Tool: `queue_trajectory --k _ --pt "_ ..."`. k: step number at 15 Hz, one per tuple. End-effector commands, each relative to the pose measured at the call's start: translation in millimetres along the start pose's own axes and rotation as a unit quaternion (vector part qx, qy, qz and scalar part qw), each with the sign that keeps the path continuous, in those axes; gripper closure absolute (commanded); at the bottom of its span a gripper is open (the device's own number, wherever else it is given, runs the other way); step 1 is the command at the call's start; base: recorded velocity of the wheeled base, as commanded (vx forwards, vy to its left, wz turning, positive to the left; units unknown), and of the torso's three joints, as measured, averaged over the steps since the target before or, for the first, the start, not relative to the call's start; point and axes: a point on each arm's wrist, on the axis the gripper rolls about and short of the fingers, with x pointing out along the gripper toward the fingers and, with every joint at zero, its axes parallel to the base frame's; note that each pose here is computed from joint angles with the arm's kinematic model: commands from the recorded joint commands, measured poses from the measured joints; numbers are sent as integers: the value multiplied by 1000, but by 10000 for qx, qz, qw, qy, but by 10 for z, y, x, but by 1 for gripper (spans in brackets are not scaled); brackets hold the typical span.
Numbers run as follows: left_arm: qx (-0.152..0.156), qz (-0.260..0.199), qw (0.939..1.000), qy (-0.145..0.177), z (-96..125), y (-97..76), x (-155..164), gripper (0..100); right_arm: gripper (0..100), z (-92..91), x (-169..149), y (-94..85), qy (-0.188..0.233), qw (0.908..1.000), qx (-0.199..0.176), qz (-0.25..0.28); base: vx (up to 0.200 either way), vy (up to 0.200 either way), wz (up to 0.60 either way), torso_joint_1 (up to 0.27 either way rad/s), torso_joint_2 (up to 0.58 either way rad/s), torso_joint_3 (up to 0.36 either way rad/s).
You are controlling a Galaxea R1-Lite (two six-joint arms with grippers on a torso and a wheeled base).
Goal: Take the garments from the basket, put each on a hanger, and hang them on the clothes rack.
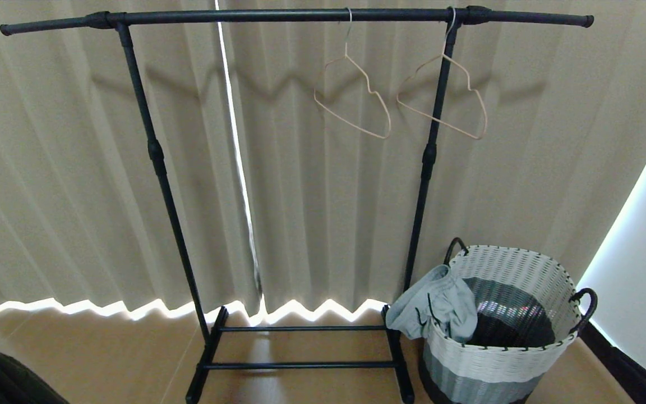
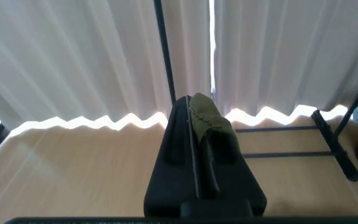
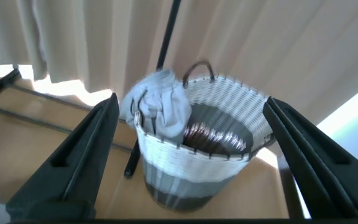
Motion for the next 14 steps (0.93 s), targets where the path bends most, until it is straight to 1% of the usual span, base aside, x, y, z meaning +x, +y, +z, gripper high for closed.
queue_trajectory --k 1,2,4,5,7,10,14 --pt "63 -79 9999 32 -45 -11 4 100 0 3 33 -5 78 10000 2 -18 0 0 0 105 -334 -295" --pt "182 -114 9997 102 -87 -20 14 100 0 -3 32 -4 93 10000 9 -15 0 0 0 183 -574 -305" --pt "298 -124 9994 107 -115 -24 13 100 0 -3 32 -4 93 10000 2 -15 0 0 0 190 -515 -281" --pt "296 -121 9994 92 -113 -23 10 100 0 -3 32 -4 93 10000 9 -15 0 0 0 198 -471 -276" --pt "285 -137 9995 -42 -94 -22 10 100 0 2 33 -6 80 10000 11 -26 0 0 0 185 -474 -286" --pt "248 -405 9987 -157 -73 -31 1 100 0 -4 35 -4 101 9999 11 -13 0 0 0 194 -474 -286" --pt "242 -433 9985 -216 -68 -29 -17 100 0 7 33 -6 69 10000 11 -13 0 0 0 206 -486 -283"
